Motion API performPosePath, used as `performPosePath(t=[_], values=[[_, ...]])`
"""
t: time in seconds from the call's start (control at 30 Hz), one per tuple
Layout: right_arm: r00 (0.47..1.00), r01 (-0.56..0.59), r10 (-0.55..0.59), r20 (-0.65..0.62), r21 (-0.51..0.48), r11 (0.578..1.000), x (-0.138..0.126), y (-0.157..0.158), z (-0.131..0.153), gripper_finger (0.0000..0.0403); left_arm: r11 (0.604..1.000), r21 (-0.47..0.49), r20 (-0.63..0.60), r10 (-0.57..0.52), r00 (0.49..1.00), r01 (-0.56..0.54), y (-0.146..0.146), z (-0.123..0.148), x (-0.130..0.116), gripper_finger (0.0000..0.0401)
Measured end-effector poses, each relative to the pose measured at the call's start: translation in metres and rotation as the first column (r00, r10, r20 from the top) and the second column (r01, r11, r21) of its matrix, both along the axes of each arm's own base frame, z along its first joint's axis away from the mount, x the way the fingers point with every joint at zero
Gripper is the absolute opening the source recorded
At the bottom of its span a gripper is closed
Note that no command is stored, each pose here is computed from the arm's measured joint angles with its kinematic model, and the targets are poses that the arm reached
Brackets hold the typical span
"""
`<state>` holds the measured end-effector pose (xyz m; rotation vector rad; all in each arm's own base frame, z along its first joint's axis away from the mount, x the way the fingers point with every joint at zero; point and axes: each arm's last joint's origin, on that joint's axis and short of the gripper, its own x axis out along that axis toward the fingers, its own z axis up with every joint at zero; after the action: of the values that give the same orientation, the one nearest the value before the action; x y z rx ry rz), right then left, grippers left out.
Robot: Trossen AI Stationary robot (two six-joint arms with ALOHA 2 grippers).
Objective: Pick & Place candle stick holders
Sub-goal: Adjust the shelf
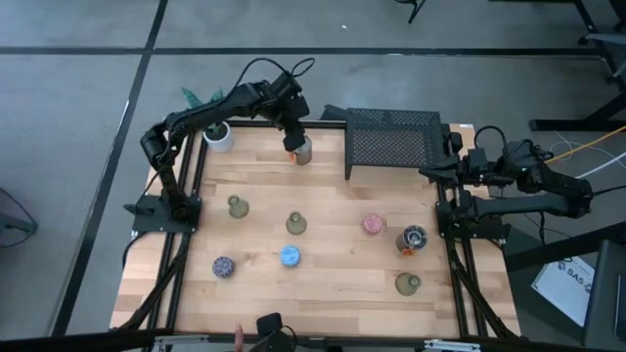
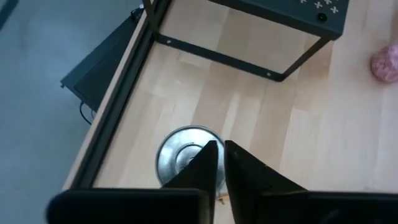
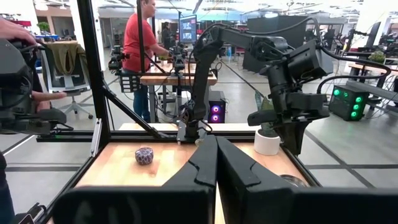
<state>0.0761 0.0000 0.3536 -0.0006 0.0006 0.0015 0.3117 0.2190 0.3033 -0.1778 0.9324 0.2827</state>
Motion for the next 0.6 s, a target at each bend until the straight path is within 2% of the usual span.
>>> performPosePath(t=[0.17, 0.3, 0.43, 0.5, 0.6], values=[[1.0, 0.0, 0.0, 0.0, 0.0, 1.0, 0.0, 0.0, 0.0, 0.0007, 0.996, 0.06, 0.001, -0.059, 0.998, 0.059, 0.002, 0.001, 0.001, 0.0084], [1.0, 0.0, 0.0, -0.001, 0.0, 1.0, 0.0, 0.0, 0.0, 0.0007, 0.99, 0.11, 0.048, -0.099, 0.994, 0.093, 0.0, 0.005, 0.008, 0.0133], [1.0, 0.0, 0.0, 0.0, 0.0, 1.0, 0.0, 0.0, 0.0, 0.0007, 0.987, 0.139, 0.117, -0.098, 0.988, 0.082, -0.002, 0.008, 0.018, 0.0178], [1.0, 0.0, 0.0, 0.0, 0.0, 1.0, 0.0, 0.0, 0.0, 0.0007, 0.992, 0.11, 0.147, -0.071, 0.987, 0.055, -0.002, 0.004, 0.025, 0.0194], [1.0, 0.0, 0.0, 0.0, 0.0, 1.0, 0.0, 0.0, 0.0, 0.0007, 0.999, 0.009, 0.189, -0.039, 0.981, 0.038, -0.002, -0.004, 0.033, 0.0211]])
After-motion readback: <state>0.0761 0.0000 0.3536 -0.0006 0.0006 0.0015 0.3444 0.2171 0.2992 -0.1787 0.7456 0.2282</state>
